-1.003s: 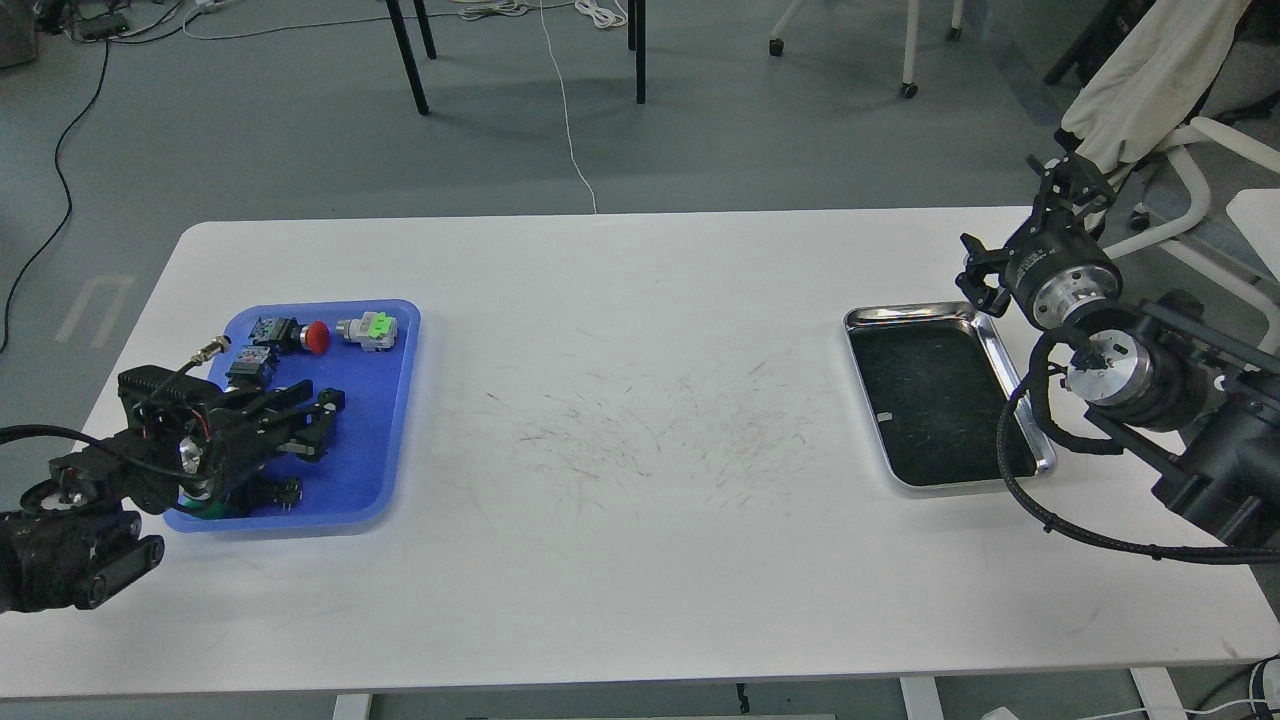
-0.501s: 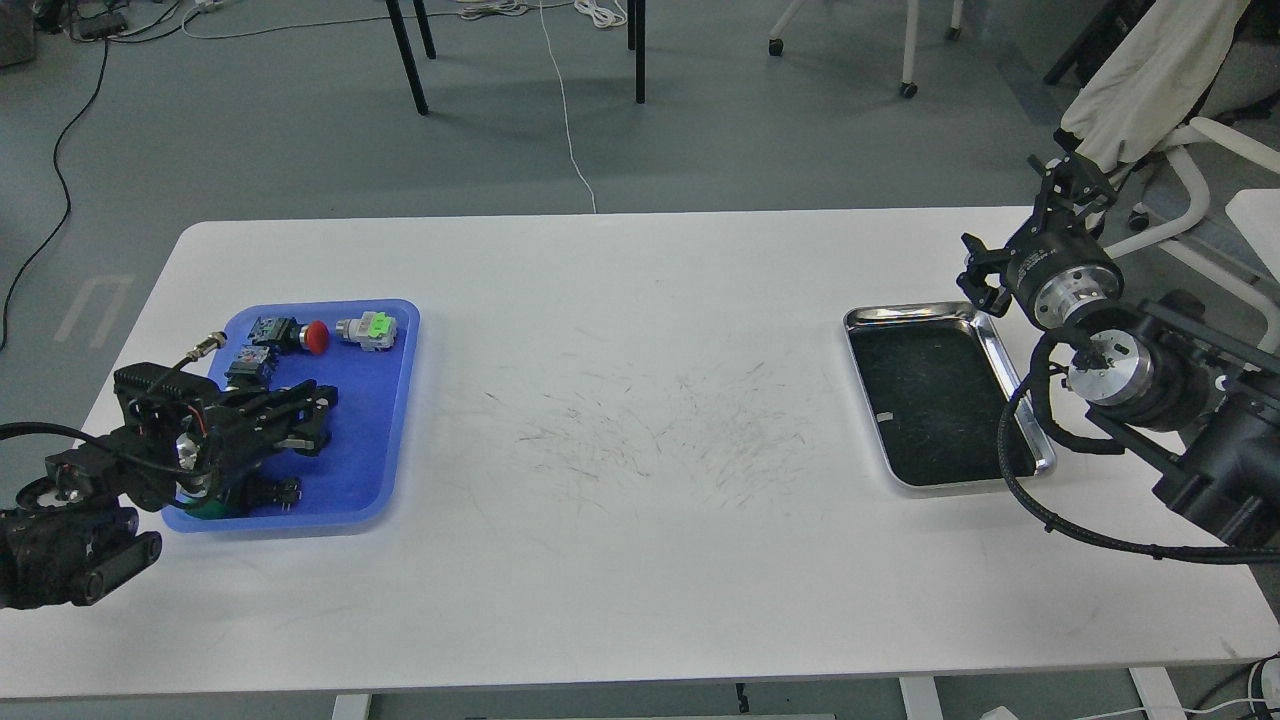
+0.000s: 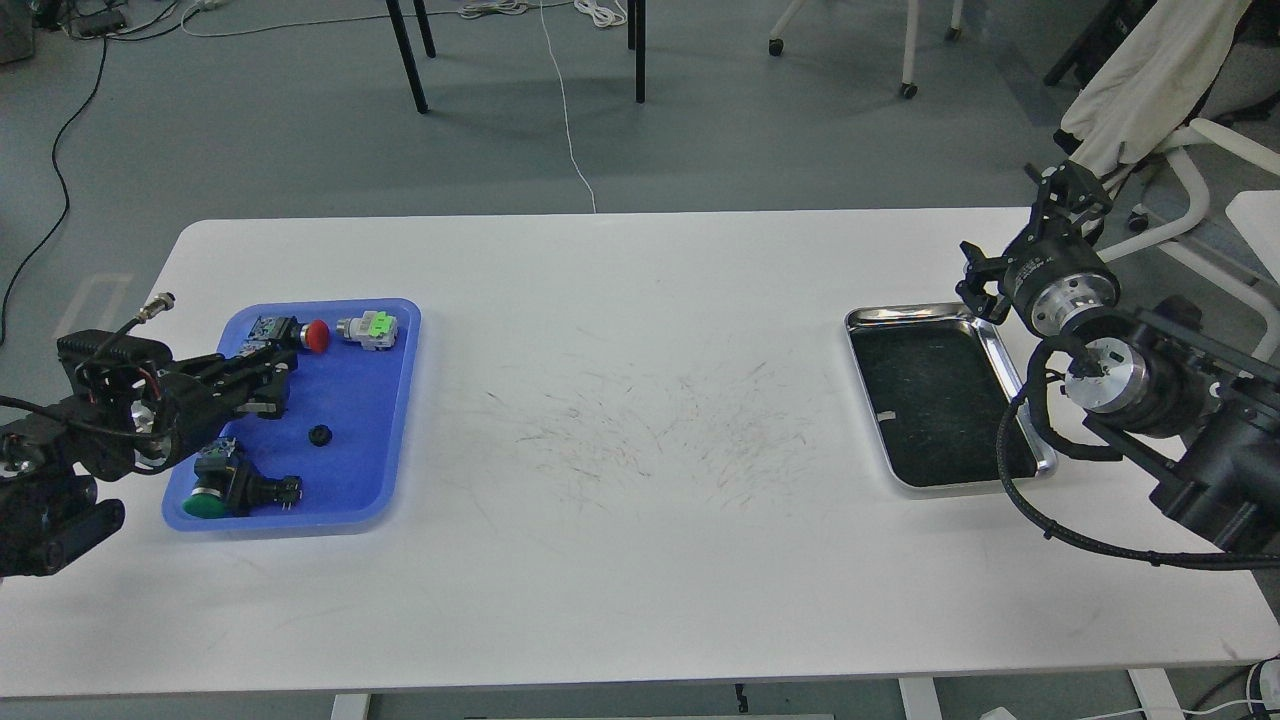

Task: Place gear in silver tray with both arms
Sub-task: 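Lift the black gear and carry it toward the silver tray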

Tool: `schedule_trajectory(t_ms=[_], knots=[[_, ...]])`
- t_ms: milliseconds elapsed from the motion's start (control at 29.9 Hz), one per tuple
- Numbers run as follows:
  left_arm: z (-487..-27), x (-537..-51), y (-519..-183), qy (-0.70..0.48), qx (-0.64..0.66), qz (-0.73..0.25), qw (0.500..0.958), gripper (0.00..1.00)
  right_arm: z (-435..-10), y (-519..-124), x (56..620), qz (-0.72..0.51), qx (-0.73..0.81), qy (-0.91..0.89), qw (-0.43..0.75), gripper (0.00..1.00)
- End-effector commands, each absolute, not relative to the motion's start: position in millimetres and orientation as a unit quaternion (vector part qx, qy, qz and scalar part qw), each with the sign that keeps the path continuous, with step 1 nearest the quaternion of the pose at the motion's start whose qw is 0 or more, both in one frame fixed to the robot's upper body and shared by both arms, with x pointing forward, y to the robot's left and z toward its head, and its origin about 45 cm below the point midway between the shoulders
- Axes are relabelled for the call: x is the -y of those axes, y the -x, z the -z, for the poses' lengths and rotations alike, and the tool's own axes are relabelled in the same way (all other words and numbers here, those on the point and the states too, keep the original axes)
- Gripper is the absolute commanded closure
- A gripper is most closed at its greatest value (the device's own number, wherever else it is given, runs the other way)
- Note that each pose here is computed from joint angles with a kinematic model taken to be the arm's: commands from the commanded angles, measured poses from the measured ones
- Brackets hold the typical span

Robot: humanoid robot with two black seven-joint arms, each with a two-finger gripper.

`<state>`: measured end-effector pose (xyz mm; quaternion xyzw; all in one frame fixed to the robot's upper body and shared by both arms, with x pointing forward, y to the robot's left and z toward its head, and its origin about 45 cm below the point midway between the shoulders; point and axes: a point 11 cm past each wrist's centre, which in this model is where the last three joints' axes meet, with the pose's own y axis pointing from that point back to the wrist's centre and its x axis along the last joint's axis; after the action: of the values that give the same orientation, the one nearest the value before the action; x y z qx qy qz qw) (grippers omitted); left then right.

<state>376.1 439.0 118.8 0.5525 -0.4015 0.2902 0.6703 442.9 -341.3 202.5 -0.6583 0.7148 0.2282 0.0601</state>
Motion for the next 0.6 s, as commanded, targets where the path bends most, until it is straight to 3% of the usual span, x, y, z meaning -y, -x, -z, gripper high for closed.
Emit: schedule_trajectory(t_ms=[0, 368, 568], knots=[[-141.9, -439.0, -386.8, -0.539, 0.414, -0.301, 0.669, 0.94, -202.5, -442.8, 341.1, -0.228, -0.714, 0.659, 0.06, 0.01], [-220.2, -363.7, -436.6, -0.452, 0.477, -0.276, 0.701, 0.96, -198.8, -440.9, 341.3, -0.23, -0.718, 0.655, 0.054, 0.01], [-213.4, -283.7, -442.9, -0.399, 0.506, -0.216, 0.734, 1.0, -197.4, -441.8, 334.1, -0.221, -0.711, 0.667, 0.033, 0.01]])
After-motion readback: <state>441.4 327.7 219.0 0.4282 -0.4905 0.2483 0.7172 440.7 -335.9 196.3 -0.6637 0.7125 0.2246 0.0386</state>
